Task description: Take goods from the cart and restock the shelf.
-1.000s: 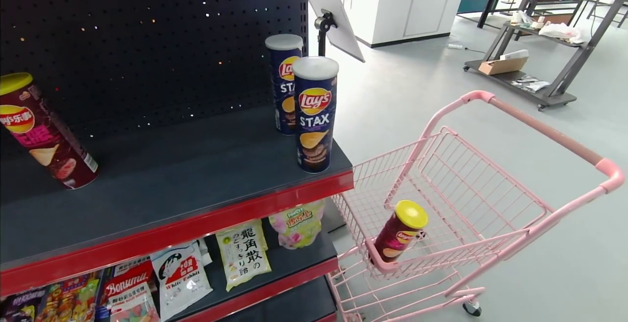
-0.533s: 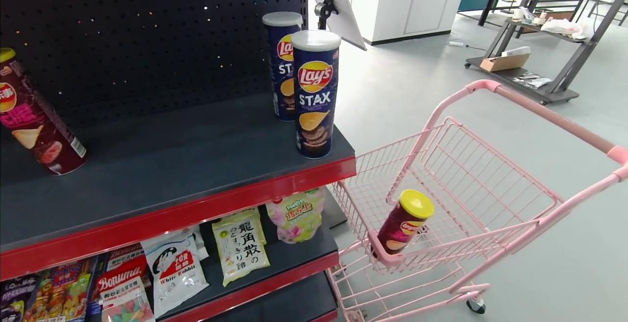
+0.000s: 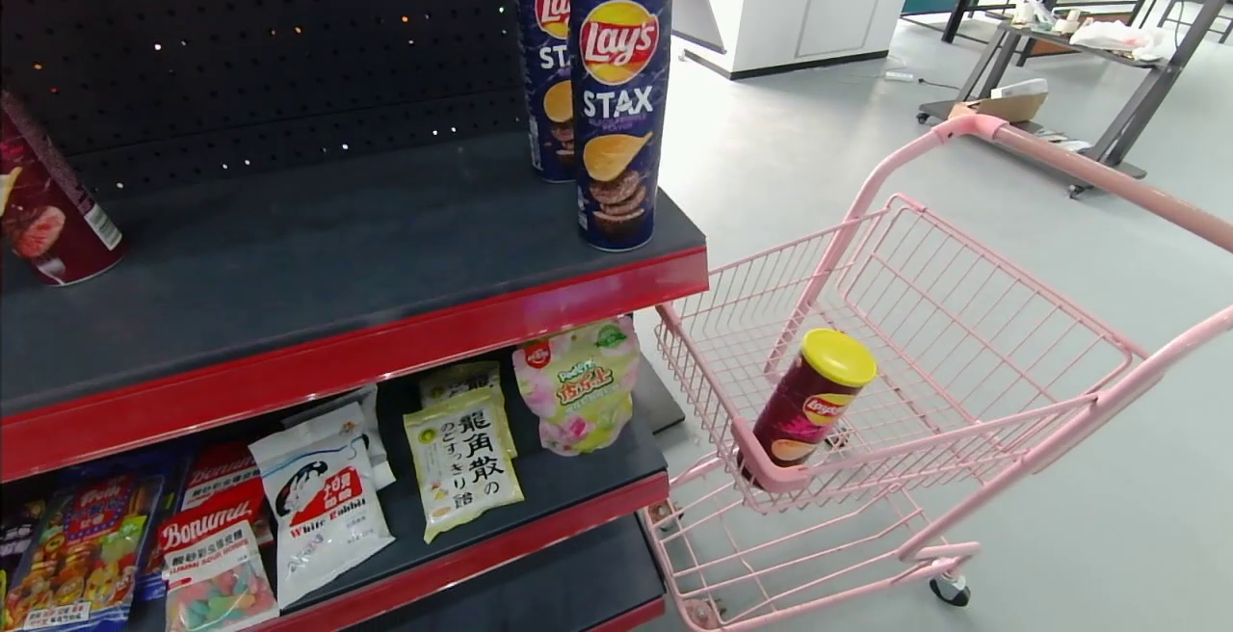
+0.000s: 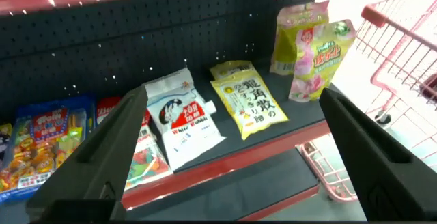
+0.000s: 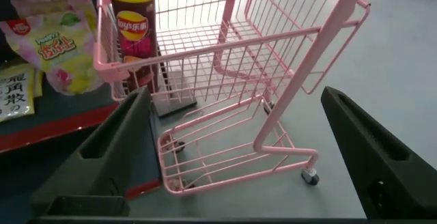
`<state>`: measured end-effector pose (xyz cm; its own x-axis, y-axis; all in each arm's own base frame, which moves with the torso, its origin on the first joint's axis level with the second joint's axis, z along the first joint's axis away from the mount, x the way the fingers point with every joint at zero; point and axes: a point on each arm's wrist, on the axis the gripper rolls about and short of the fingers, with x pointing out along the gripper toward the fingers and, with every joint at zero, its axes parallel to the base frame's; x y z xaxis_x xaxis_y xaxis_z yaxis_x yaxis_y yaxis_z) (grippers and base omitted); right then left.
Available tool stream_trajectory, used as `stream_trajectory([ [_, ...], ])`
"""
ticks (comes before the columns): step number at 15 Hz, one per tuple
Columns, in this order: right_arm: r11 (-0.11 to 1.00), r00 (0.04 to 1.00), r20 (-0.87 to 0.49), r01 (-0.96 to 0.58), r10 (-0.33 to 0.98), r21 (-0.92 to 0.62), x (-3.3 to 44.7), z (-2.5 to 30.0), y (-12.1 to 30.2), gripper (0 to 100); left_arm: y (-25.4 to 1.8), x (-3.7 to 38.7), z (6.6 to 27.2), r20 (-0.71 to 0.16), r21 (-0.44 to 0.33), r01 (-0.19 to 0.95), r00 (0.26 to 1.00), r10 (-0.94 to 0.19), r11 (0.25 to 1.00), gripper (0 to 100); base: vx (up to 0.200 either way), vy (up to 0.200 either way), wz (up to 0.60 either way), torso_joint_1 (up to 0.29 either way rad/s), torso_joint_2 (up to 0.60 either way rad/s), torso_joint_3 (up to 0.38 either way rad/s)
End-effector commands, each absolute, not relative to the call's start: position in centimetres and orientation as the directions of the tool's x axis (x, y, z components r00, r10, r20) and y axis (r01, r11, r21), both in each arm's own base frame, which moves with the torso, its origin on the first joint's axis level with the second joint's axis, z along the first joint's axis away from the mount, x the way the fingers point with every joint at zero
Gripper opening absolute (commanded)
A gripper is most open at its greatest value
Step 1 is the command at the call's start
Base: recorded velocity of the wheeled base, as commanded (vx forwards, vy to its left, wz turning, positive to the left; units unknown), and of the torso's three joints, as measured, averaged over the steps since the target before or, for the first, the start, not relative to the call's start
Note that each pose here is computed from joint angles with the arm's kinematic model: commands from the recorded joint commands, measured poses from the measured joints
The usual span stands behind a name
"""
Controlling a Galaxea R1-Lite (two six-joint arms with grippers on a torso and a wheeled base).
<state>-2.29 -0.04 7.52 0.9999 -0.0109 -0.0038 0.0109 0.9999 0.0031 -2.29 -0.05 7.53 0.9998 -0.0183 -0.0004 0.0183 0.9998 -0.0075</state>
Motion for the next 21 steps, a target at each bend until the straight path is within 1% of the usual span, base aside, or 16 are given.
stream_trajectory([
  [1,1.0,1.0,-0.003,0.011,-0.011,0.003,-2.3,7.5,0.0,100,0.0,-2.3,7.5,0.0,-0.008,0.018,1.0,-0.018,1.0,100,0.0,0.0,0.0,-0.154,0.53,0.373],
  [7,1.0,1.0,-0.003,0.009,-0.009,0.003,-2.3,7.5,0.0,100,0.0,-2.3,7.5,0.0,-0.008,0.018,1.0,-0.018,1.0,100,0.0,0.0,0.0,-0.111,0.47,0.353],
  [13,1.0,1.0,-0.02,-0.011,0.011,-0.003,-2.2,7.8,0.0,100,0.0,-2.3,7.5,0.0,-0.008,0.018,1.0,-0.018,1.0,100,0.0,0.0,0.0,-0.012,0.05,0.041],
  [14,0.994,0.996,-0.02,-0.089,0.09,0.055,-1.2,14.8,0.1,100,0.0,-2.3,7.5,0.0,-0.006,0.014,1.0,-0.014,1.0,100,0.0,0.0,0.0,0.0,0.0,0.0],
  [15,0.984,0.995,-0.021,-0.094,0.098,0.148,1.1,20.1,0.2,100,0.0,-2.3,7.5,0.0,-0.006,0.009,1.0,-0.009,1.0,100,0.0,0.0,0.0,0.0,0.0,0.0],
  [16,0.983,0.993,-0.024,-0.107,0.112,0.152,2.3,22.0,0.3,100,0.0,-2.3,7.5,0.0,-0.006,0.009,1.0,-0.009,1.0,100,0.0,0.0,0.0,0.0,0.0,0.0],
  [17,0.975,0.976,-0.102,-0.18,0.193,0.127,5.2,22.9,0.7,100,0.0,-2.3,7.5,0.0,-0.006,0.009,1.0,-0.009,1.0,100,0.0,0.0,0.0,0.0,0.0,0.0],
  [18,0.973,0.971,-0.118,-0.195,0.21,0.12,5.8,22.9,0.8,100,0.0,-2.3,7.5,0.0,-0.006,0.009,1.0,-0.009,1.0,100,0.0,0.0,0.0,0.0,0.0,0.0],
  [19,0.965,0.947,-0.199,-0.232,0.252,0.119,9.7,22.5,1.5,100,0.0,-2.3,7.5,0.0,-0.006,0.009,1.0,-0.009,1.0,100,0.0,0.0,0.0,0.0,0.0,0.0],
  [20,0.962,0.942,-0.204,-0.244,0.265,0.125,11.5,22.3,1.8,100,0.0,-2.3,7.5,0.0,-0.006,0.009,1.0,-0.009,1.0,100,0.0,0.0,0.0,0.0,0.0,0.0],
  [21,0.948,0.926,-0.212,-0.287,0.311,0.137,15.3,21.3,2.9,100,0.0,-2.3,7.5,0.0,-0.006,0.009,1.0,-0.009,1.0,100,0.0,0.0,0.0,0.0,0.0,0.0],
])
